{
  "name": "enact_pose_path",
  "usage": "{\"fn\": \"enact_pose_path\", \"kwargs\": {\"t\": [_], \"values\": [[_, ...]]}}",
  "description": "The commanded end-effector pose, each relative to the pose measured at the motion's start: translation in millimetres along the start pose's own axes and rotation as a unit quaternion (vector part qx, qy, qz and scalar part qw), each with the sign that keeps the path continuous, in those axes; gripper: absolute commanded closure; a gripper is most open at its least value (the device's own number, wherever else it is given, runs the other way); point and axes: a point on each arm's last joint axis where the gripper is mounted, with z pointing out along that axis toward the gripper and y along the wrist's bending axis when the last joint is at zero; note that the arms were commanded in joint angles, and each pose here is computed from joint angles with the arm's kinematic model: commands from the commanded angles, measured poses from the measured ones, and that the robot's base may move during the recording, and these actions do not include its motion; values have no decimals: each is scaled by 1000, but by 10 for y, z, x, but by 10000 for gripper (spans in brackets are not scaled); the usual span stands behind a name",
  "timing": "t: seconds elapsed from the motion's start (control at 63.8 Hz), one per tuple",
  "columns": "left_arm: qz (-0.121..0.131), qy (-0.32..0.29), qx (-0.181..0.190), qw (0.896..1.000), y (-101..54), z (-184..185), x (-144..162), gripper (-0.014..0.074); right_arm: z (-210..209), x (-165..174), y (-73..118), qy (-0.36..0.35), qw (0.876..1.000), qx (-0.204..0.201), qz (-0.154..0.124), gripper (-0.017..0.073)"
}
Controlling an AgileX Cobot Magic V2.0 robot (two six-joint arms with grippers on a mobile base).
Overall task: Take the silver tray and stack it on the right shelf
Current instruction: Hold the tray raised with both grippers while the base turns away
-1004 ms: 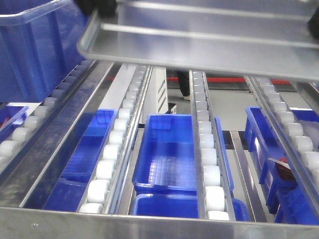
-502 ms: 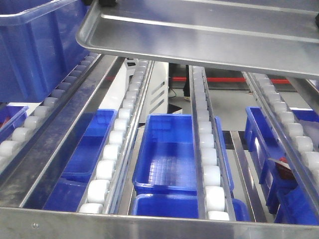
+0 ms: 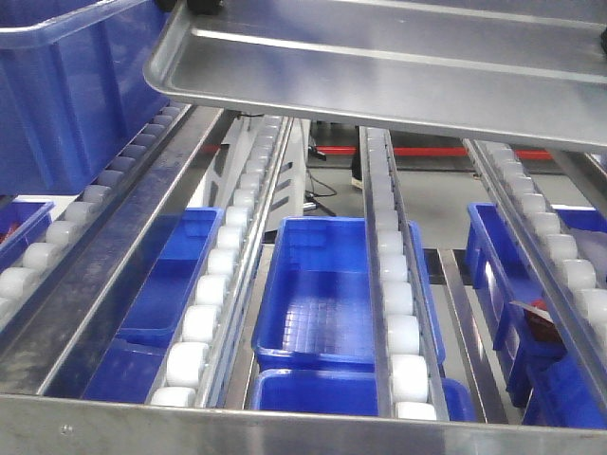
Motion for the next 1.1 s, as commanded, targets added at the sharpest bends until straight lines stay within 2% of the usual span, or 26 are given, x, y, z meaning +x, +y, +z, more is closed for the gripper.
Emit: {"fn": "enact_pose_path", "kwargs": {"t": [0.0,1.082], "values": [[5,-54,6,999,58,-256,-99,688,-138,-106,3,-45,999,-3,-23,502],[5,-53,7,999,57,-256,-98,688,-138,-106,3,-45,999,-3,-23,502]]}}
